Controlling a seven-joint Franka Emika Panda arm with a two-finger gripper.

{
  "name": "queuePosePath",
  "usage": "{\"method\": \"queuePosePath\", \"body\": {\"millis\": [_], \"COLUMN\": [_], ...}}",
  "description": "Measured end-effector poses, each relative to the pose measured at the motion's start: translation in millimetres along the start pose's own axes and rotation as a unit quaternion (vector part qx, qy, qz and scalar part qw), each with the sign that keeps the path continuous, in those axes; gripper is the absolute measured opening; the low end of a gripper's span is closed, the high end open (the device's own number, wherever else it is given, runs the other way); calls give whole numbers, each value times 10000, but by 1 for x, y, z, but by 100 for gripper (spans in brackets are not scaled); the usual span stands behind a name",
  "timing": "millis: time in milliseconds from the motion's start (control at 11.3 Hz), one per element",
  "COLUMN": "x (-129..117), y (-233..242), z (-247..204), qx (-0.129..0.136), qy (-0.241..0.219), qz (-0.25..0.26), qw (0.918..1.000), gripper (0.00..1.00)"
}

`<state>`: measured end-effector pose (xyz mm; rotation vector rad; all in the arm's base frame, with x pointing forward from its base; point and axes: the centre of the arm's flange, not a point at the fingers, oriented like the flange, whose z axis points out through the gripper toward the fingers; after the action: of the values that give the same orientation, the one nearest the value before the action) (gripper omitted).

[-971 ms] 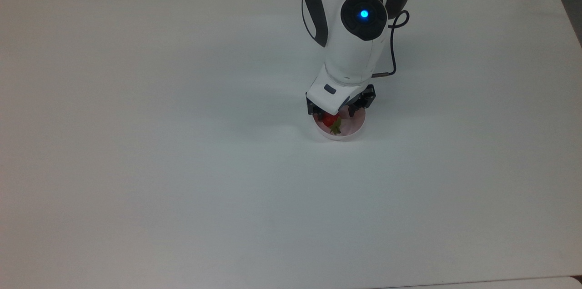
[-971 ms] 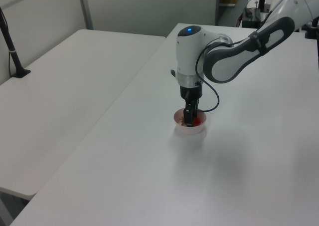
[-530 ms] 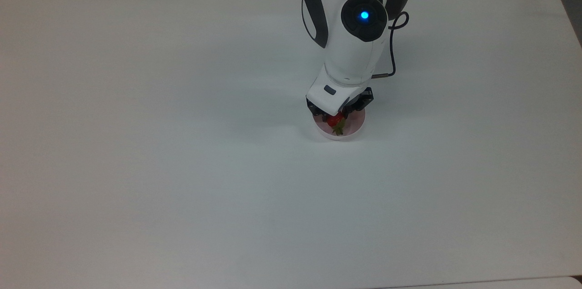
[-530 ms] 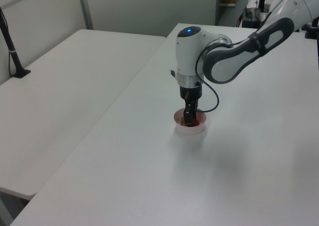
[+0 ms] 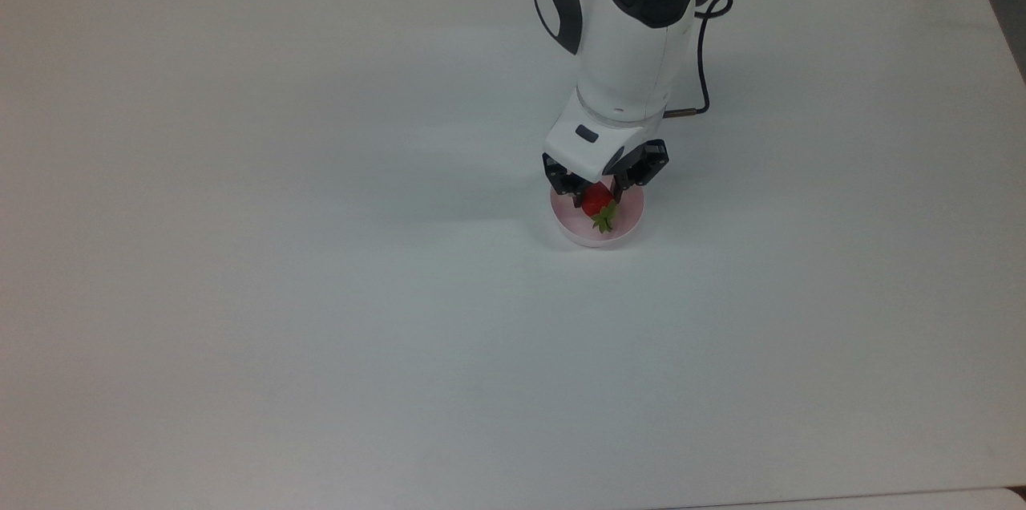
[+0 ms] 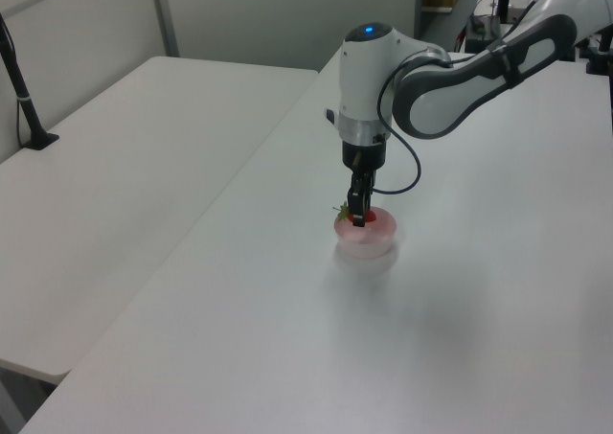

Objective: Pick up strawberry from bowl
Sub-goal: 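Lift the grasped strawberry up out of the bowl, then carry the strawberry away from the bowl and hold it above the table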

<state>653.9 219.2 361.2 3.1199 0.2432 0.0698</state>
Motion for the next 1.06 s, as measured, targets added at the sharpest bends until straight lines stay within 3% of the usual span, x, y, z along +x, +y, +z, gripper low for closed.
{"method": "queuePosePath", "body": {"millis": [265,794,1059], "x": [-3,2,-2], "y": [18,159,201], "z": [-8,-1,26], "qx": [-120,-454,-608], "qy": [-144,-227,-422], "qz": [-34,66,152], "qw": [9998,9987,9971], "gripper": [45,45,45]}}
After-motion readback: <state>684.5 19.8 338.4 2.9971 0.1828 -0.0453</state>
